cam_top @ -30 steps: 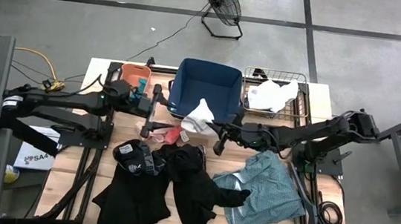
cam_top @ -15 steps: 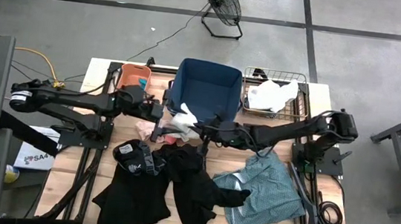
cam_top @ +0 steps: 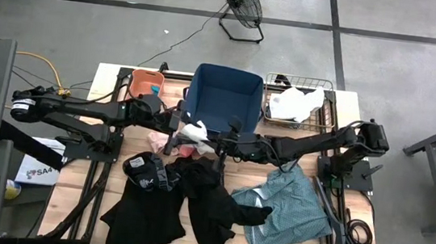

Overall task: Pick & Place Cloths
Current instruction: Put the white sock into the orange bin

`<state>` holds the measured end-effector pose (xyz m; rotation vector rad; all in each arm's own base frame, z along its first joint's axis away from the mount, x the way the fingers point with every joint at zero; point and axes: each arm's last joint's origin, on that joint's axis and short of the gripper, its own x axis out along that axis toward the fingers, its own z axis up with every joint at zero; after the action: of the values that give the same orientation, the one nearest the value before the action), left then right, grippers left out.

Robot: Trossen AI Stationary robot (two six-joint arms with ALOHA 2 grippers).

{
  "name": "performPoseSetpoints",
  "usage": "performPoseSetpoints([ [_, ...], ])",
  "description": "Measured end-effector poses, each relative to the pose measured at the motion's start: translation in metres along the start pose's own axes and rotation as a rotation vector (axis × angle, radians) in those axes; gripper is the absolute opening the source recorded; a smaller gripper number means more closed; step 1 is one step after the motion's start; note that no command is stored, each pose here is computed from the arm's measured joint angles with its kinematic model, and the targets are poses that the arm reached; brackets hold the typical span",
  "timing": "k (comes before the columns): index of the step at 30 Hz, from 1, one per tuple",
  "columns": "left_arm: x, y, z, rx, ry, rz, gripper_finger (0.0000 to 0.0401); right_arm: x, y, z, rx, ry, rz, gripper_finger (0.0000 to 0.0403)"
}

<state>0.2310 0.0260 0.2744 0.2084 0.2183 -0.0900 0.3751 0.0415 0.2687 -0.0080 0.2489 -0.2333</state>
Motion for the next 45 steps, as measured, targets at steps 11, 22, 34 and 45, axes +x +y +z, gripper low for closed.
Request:
performPoseSetpoints([
  [11, 0.0, 0.0, 0.0, -0.053, 0.001, -0.008, 0.0019, 0.0, 0.0, 0.0, -0.002, 0.006, 0.001, 0.0024],
  [22, -0.004, 0.0, -0.002, -0.053, 0.038, 0.025, 0.0013, -0.007, 0.001, 0.006, 0.028, -0.009, 0.011, 0.0161],
  [34, -0.059, 0.01, 0.001, -0.028, 0.239, 0.71, 0.0013, -0.028, -0.005, 0.018, 0.061, 0.028, -0.004, 0.0253],
  [45, -0.085, 0.014, -0.02, -0.157, 0.427, 1.202, 0.0013, -0.028, -0.006, 0.017, 0.058, 0.043, -0.02, 0.0252],
])
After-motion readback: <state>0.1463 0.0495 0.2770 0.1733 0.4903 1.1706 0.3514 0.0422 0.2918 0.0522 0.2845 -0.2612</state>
